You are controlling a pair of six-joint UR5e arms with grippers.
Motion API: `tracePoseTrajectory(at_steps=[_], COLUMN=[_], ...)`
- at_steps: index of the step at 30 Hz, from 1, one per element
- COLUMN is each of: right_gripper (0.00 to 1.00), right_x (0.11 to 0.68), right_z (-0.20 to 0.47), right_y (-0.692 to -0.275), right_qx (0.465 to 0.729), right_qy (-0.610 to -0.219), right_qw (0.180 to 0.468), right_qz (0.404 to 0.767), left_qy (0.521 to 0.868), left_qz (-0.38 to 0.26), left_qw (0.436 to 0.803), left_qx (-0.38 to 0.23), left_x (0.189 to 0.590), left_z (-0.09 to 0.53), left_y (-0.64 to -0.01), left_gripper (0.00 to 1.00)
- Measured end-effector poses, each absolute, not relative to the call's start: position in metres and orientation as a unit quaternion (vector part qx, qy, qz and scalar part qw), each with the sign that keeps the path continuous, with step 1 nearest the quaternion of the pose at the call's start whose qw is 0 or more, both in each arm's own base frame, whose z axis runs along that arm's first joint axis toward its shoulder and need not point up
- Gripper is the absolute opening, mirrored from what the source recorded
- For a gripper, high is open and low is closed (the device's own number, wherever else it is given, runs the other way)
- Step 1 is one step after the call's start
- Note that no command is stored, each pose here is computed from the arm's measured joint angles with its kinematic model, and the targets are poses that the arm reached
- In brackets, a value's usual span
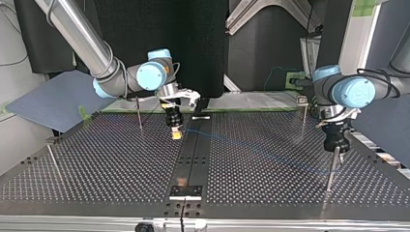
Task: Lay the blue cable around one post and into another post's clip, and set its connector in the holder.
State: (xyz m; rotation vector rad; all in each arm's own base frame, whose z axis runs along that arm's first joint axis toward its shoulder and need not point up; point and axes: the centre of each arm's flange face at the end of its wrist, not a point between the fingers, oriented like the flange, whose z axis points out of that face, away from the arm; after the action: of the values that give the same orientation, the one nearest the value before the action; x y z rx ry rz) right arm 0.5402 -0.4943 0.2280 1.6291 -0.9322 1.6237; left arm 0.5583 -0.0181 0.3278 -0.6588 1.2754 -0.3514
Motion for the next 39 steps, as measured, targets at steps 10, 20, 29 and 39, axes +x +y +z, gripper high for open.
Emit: tracePoseTrajectory(at_steps=[10,20,29,39], right_gripper=[0.0,0.0,0.0,0.0], right_x=[0.521,0.473,0.418,0.357], right_z=[0.193,0.153,0.135,0.105], right_y=[-0.488,-0.497,-0.517,-0.528], right_qx=[0.621,0.62,0.596,0.583], right_qy=[-0.362,-0.395,-0.423,-0.452], right_qw=[0.328,0.335,0.35,0.358], right_qz=[0.613,0.589,0.587,0.573], left_qy=[0.592,0.592,0.59,0.608], left_qz=[-0.163,-0.169,-0.159,-0.159], left_qw=[0.728,0.725,0.726,0.714], left_qx=[-0.306,-0.308,-0.315,-0.307], left_x=[0.556,0.555,0.555,0.562], left_z=[0.325,0.324,0.323,0.3], left_y=[-0.023,-0.027,-0.024,-0.028], left_gripper=[1.0,1.0,1.0,1.0])
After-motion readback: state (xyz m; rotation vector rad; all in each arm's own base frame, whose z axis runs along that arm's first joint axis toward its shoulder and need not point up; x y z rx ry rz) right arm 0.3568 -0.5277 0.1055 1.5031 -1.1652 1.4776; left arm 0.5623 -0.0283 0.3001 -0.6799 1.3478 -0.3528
